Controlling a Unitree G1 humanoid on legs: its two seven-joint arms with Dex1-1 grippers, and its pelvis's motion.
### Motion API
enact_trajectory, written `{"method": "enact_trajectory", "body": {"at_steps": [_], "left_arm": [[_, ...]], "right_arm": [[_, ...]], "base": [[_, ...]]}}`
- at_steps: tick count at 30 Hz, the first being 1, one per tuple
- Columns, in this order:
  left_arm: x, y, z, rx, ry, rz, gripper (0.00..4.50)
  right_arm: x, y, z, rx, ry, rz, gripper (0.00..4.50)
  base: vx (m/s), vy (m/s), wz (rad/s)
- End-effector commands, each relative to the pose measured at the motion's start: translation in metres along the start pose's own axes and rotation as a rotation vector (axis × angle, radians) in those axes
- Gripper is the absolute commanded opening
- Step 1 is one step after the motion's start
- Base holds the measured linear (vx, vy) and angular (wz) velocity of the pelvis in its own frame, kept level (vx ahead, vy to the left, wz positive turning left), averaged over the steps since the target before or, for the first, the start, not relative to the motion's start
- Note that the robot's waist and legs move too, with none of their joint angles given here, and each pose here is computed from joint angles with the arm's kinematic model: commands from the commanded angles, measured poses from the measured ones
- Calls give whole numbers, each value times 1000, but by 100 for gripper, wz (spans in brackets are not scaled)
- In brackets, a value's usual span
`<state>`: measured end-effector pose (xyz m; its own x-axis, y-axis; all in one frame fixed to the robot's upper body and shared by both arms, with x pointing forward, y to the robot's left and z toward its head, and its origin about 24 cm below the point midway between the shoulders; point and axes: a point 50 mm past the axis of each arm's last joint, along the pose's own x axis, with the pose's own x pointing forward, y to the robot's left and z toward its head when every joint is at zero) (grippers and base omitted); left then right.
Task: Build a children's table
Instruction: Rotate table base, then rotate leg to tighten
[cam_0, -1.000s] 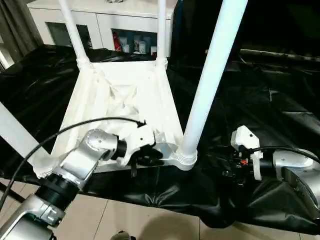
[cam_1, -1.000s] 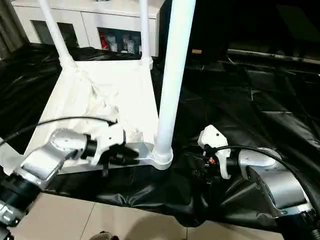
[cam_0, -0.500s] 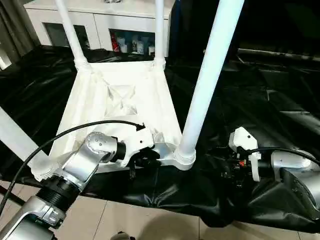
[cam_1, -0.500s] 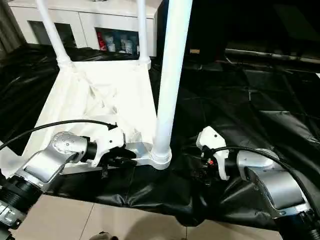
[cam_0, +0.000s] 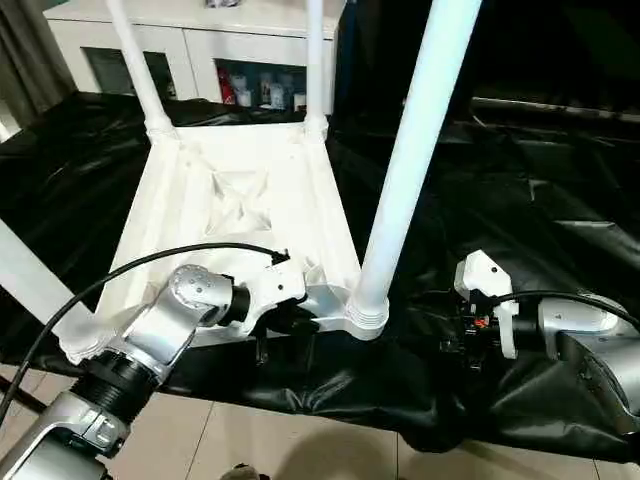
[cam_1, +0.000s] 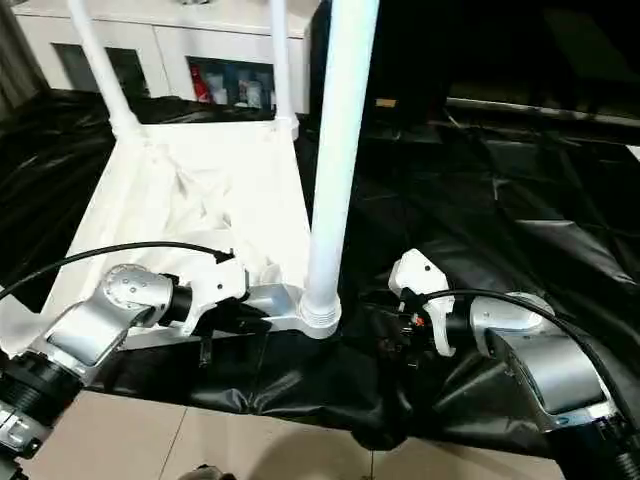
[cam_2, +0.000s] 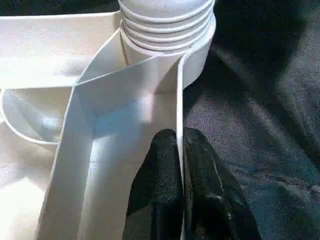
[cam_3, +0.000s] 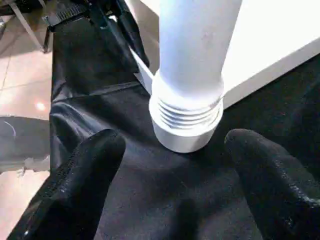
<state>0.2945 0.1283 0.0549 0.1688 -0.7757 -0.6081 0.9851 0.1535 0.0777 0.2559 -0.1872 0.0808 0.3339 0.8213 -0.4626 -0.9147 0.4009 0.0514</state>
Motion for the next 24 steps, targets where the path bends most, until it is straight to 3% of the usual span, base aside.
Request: {"method": "enact_trajectory", "body": {"at_steps": [1,4,9,24], "left_arm": [[-1,-1,-10,-27,58,-10,6],[0,-1,-10,-30,52,-7,6],[9,3,-2,-22,-10,26,6],[17,9,8,24,-29,40,6]], "right_arm": [[0,-2,2,-13,0,-9,379],[0,-3,3,-14,-11,-15,379],[15,-5,12,-13,-121,-41,379],[39,-19,6,-76,-103,-160,379]], "base": [[0,0,0],[0,0,0],[0,0,0],[0,0,0]]}}
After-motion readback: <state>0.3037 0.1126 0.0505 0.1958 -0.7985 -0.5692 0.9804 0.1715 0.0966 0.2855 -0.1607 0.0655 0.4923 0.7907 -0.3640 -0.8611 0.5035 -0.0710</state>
